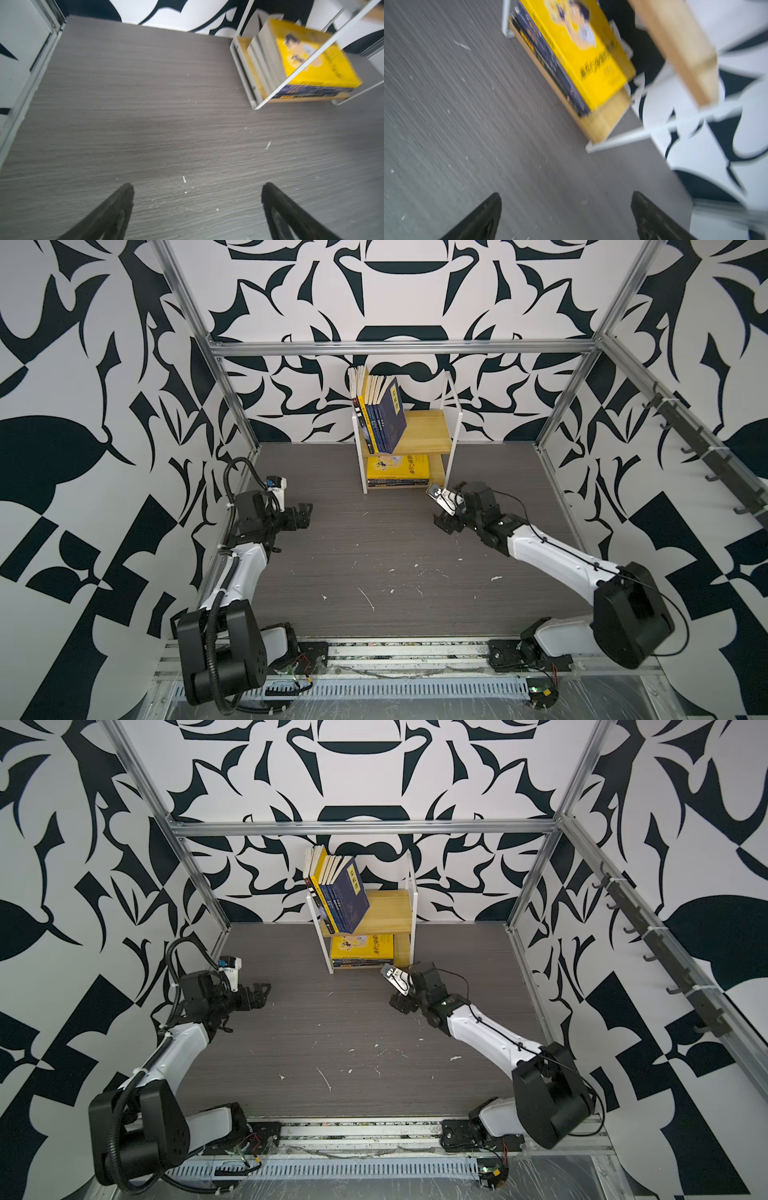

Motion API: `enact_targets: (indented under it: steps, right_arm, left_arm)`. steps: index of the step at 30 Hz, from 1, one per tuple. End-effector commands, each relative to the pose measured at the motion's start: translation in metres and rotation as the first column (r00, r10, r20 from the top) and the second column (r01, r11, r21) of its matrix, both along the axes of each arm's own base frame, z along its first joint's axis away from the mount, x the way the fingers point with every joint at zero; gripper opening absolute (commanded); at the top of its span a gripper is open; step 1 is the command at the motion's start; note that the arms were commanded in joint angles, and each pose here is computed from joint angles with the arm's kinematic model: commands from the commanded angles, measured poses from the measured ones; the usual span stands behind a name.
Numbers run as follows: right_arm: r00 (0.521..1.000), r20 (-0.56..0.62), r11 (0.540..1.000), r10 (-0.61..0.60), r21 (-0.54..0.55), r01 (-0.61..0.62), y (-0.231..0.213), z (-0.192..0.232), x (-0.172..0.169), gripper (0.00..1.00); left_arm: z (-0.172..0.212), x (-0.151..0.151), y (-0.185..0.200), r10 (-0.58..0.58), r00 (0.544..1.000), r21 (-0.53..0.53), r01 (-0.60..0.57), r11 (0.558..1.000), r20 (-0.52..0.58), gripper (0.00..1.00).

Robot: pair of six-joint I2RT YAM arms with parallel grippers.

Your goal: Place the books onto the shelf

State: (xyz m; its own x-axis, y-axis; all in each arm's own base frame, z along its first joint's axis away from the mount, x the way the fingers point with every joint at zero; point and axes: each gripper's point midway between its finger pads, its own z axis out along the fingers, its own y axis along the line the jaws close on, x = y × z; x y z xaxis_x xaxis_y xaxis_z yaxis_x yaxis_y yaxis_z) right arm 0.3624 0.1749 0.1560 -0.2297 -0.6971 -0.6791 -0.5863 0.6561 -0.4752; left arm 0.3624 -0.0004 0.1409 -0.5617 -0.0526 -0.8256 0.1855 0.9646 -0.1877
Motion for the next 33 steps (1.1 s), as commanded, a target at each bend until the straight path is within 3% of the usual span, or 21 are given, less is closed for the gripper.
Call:
enact_targets:
  steps: [1,5,9,12,14,16,18,20,22,28,30,33]
  right_arm:
    - [0.954,0.166,0.953,-0.249,0.219,0.211,-0.028,0.041,0.009,1.0]
    - [0.896,0.222,0.898,-0.385,0.315,0.308,-0.058,0.035,-0.003,1.0]
    - [0.799,0.2,0.788,-0.567,0.413,0.456,-0.103,0.018,-0.006,1.0]
    - [0.706,0.158,0.678,-0.691,0.481,0.556,-0.14,0.0,-0.01,1.0]
    - [0.666,0.134,0.63,-0.733,0.502,0.592,-0.158,-0.013,-0.013,1.0]
    - [0.645,0.137,0.614,-0.752,0.5,0.61,-0.168,-0.021,-0.014,0.99]
    - [0.634,0.14,0.608,-0.761,0.496,0.62,-0.173,-0.028,-0.012,0.99]
    - [0.633,0.154,0.615,-0.759,0.49,0.618,-0.176,-0.033,-0.009,0.99]
    - [0.62,0.16,0.6,-0.768,0.517,0.61,-0.181,-0.034,-0.006,0.99]
    - [0.631,0.109,0.58,-0.768,0.535,0.614,-0.188,-0.062,0.007,1.0]
    - [0.628,0.085,0.568,-0.774,0.531,0.628,-0.19,-0.063,0.006,1.0]
    - [0.622,0.056,0.554,-0.781,0.522,0.649,-0.194,-0.066,0.015,1.0]
  left_arm:
    - [0.02,0.019,0.006,-0.007,0.978,0.072,-0.008,0.997,0.207,1.0]
    - [0.016,0.02,0.01,0.026,0.962,0.066,-0.045,0.997,0.272,1.0]
    - [0.014,0.024,0.017,0.074,0.951,0.048,-0.092,0.995,0.301,1.0]
    - [0.008,0.021,0.015,0.082,0.969,0.019,-0.089,0.996,0.233,1.0]
    - [-0.008,0.016,0.013,0.086,0.984,0.003,-0.087,0.996,0.158,1.0]
    - [-0.024,0.01,0.011,0.077,0.985,0.002,-0.078,0.997,0.154,1.0]
    - [-0.025,0.009,0.011,0.071,0.97,0.02,-0.078,0.997,0.233,1.0]
    - [-0.028,0.01,0.012,0.077,0.979,0.015,-0.081,0.997,0.188,1.0]
    - [-0.024,0.013,0.017,0.122,0.966,-0.013,-0.122,0.992,0.228,1.0]
    - [-0.04,0.009,0.002,0.074,0.947,-0.025,-0.07,0.997,0.312,1.0]
    - [-0.036,0.014,0.006,0.112,0.922,-0.052,-0.1,0.994,0.372,1.0]
    - [-0.047,0.021,0.01,0.152,0.955,0.012,-0.161,0.987,0.255,1.0]
